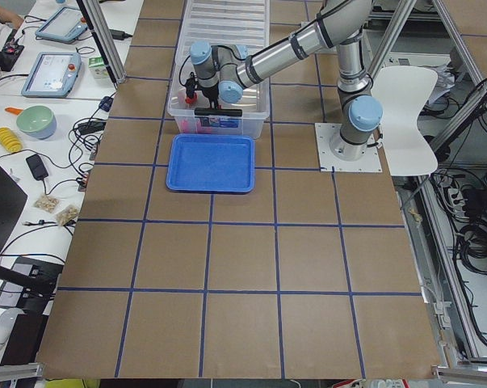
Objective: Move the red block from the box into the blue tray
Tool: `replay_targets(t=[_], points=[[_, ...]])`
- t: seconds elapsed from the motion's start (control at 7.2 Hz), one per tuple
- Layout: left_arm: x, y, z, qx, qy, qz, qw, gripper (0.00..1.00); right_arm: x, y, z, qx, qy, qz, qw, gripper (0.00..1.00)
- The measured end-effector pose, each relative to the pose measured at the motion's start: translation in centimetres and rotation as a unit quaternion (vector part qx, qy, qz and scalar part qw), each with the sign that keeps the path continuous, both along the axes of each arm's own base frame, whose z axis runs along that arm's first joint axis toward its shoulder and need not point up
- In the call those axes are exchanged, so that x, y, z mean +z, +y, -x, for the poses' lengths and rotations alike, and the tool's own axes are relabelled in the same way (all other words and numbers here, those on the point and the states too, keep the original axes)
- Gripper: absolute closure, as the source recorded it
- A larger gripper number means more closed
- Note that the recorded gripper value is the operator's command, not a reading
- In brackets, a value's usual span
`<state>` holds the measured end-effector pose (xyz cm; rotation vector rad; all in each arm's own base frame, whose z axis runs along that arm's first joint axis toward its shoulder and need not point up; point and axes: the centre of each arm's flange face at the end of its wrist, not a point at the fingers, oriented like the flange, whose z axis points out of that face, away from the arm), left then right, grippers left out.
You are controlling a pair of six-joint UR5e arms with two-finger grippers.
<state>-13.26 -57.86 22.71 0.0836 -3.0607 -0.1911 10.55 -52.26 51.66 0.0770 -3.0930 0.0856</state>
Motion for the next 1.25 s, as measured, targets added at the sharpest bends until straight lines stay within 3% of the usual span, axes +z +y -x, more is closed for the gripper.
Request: replay_targets(t=[0.42,0.69,0.97,1.25], points=[[10.6,-1.3,-0.3,-0.002,-0.007,-0.015,0.9999,1.0,0.0,0.0,0.1,0.004,0.003,-0.002,1.0,0.0],[17.7,-1.4,-2.7,-0.01,-0.051,-0.009,0.9986,1.0,-0.1,0.0,0.5,0.005,0.004,-0.004,1.0,0.0],[20.2,-1.7,-10.1,-0.024,-0.058,-0.011,0.998,1.0,0.0,0.0,2.5,0.02,0.017,-0.009,0.9996,0.0],[18.1,-1.9,-19.2,-0.039,-0.039,-0.029,0.998,1.0,0.6,-0.1,8.7,0.045,0.025,-0.013,0.9986,0.0]])
